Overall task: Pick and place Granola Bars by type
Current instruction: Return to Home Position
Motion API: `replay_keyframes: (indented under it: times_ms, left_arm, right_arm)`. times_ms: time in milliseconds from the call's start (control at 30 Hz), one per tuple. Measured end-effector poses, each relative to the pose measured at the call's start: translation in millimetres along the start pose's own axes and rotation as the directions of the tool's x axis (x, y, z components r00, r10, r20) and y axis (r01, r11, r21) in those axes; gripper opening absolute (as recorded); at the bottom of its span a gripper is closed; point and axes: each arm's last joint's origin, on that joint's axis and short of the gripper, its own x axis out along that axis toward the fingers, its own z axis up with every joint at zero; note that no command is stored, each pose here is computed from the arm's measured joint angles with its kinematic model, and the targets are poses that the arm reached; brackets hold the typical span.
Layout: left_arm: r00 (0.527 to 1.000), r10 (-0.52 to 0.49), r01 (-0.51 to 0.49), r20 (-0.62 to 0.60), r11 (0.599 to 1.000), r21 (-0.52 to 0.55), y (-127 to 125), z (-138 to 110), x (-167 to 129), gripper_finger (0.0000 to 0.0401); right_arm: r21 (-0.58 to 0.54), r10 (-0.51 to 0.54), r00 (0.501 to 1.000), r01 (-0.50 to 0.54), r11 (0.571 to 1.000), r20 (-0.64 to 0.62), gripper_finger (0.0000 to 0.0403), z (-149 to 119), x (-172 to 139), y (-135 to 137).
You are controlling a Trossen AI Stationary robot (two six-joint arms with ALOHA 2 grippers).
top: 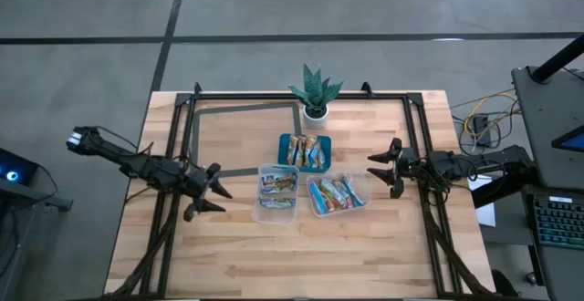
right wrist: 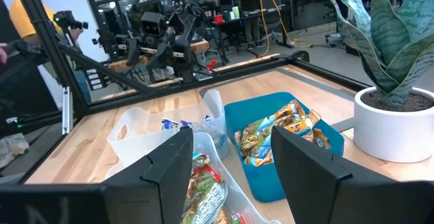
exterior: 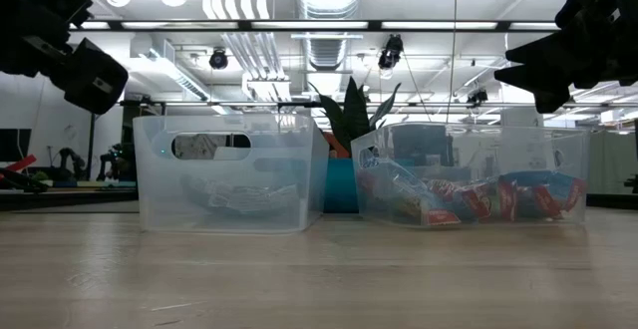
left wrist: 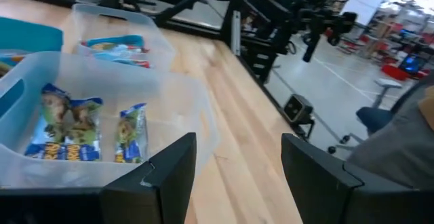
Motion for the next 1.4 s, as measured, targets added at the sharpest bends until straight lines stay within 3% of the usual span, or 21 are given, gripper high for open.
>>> replay_keyframes:
  times_ms: [433, 667, 833, 967, 1333, 1400]
  left_arm:
    - [0.996, -0.03, 0.025, 0.086, 0.998, 0.053, 4, -11, -8, 0.0197]
    - [0.981, 0.078, -0.087, 0.177, 0.995, 0.044, 7, -9, -13, 0.0197]
    - [0.964, 0.087, -0.114, 0.25, 0.989, 0.098, 7, -5, -19, 0.0197]
    - [0.964, 0.091, -0.129, 0.248, 0.982, 0.141, 7, -5, -19, 0.0197]
    - [0.964, 0.098, -0.131, 0.245, 0.984, 0.122, 8, -5, -18, 0.0197]
    - [0.954, 0.14, -0.171, 0.265, 0.98, 0.099, 9, -5, -19, 0.0197]
  right_arm:
    - [0.0, 0.0, 1.0, 0.0, 1.0, 0.0, 0.0189, 0, 0, 0]
    - [0.0, -0.001, 1.0, 0.001, 1.0, 0.0, 0.0189, 0, 0, 0]
    - [0.0, 0.0, 1.0, 0.0, 1.0, -0.001, 0.0189, 0, 0, 0]
    - [0.0, 0.0, 1.0, 0.0, 1.0, -0.001, 0.0189, 0, 0, 0]
    - [0.0, 0.0, 1.0, 0.0, 1.0, 0.0, 0.0189, 0, 0, 0]
    - [0.0, -0.001, 1.0, 0.001, 1.0, -0.001, 0.0189, 0, 0, 0]
